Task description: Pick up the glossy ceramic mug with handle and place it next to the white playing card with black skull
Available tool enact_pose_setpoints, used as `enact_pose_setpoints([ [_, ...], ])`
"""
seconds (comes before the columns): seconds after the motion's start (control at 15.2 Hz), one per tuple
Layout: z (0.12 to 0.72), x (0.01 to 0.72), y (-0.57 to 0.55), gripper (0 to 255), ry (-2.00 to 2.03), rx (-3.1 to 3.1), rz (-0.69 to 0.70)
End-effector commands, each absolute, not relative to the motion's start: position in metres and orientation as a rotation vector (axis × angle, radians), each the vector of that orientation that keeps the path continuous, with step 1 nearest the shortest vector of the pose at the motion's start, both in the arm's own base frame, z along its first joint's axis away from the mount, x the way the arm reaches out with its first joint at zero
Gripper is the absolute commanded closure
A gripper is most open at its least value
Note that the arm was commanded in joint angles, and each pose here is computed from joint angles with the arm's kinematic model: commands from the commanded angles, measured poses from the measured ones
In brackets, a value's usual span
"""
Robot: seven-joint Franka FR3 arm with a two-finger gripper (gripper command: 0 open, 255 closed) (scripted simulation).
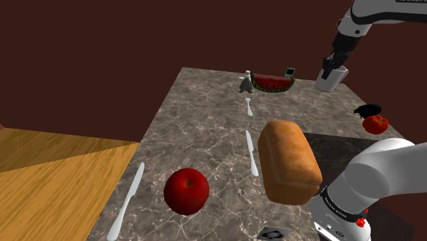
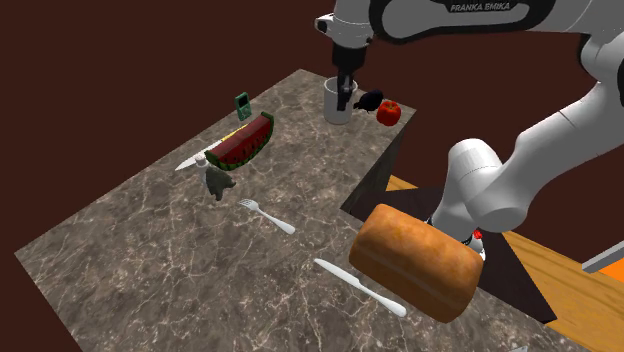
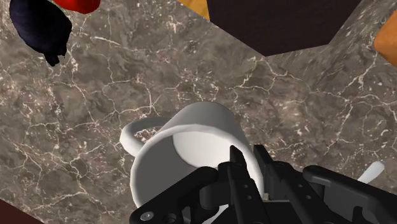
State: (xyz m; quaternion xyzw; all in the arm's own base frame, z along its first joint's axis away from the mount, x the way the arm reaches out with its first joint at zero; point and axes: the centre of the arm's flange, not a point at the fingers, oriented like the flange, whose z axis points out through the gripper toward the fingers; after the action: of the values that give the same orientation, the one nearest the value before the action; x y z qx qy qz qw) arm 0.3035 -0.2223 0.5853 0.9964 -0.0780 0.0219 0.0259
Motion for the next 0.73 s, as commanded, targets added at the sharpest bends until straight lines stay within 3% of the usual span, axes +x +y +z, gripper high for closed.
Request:
enact_pose_setpoints([
  [0.0, 0.585, 0.297, -0.196, 255, -0.243, 3.079, 0.067],
  [0.66, 0.585, 0.270, -0.067, 255, -0.243, 3.079, 0.067],
])
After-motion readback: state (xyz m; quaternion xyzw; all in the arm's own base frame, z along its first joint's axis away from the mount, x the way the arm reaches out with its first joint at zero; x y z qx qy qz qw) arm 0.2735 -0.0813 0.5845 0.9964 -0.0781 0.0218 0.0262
